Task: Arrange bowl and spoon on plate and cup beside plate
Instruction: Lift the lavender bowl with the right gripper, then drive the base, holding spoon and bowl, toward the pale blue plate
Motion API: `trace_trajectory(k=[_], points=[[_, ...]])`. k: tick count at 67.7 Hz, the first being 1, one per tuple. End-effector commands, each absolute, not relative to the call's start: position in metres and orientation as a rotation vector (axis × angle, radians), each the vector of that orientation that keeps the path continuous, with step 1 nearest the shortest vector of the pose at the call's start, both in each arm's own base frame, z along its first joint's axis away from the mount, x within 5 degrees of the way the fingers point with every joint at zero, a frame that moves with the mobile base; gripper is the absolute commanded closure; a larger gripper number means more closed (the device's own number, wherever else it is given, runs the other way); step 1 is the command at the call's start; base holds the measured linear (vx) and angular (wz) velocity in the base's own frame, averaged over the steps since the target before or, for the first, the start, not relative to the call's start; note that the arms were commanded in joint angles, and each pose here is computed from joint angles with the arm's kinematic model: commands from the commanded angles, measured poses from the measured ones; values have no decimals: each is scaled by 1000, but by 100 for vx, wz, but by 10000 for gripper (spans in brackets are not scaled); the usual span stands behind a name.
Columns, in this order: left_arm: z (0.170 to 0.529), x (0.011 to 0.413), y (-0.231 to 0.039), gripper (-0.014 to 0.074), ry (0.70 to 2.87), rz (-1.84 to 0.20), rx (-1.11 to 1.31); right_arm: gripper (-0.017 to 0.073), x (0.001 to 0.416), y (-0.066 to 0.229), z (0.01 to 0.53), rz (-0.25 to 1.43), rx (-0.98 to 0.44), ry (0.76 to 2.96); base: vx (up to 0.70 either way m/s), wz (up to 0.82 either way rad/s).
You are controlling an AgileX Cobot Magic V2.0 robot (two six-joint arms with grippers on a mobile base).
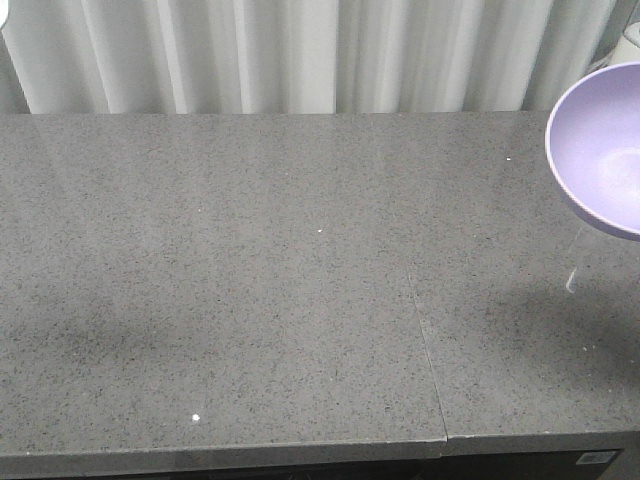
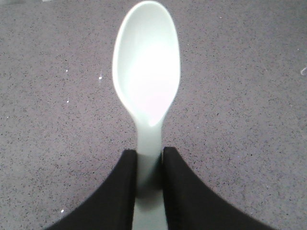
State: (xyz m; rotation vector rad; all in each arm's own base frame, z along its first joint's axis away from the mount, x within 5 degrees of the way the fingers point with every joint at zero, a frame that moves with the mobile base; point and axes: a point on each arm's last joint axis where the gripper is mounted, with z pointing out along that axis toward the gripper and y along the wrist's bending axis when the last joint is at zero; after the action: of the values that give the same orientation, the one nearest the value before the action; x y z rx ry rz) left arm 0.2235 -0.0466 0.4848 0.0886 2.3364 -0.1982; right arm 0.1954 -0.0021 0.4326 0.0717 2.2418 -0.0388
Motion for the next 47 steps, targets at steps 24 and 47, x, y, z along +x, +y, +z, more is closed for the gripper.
trace_trajectory(k=[24,47], points=[[501,213,-45,600,2255,-220,88,570,193,-4,449,-50,65,2132,-1,-4],[501,213,-45,600,2255,-220,88,570,193,-4,449,-50,65,2132,-2,-14]])
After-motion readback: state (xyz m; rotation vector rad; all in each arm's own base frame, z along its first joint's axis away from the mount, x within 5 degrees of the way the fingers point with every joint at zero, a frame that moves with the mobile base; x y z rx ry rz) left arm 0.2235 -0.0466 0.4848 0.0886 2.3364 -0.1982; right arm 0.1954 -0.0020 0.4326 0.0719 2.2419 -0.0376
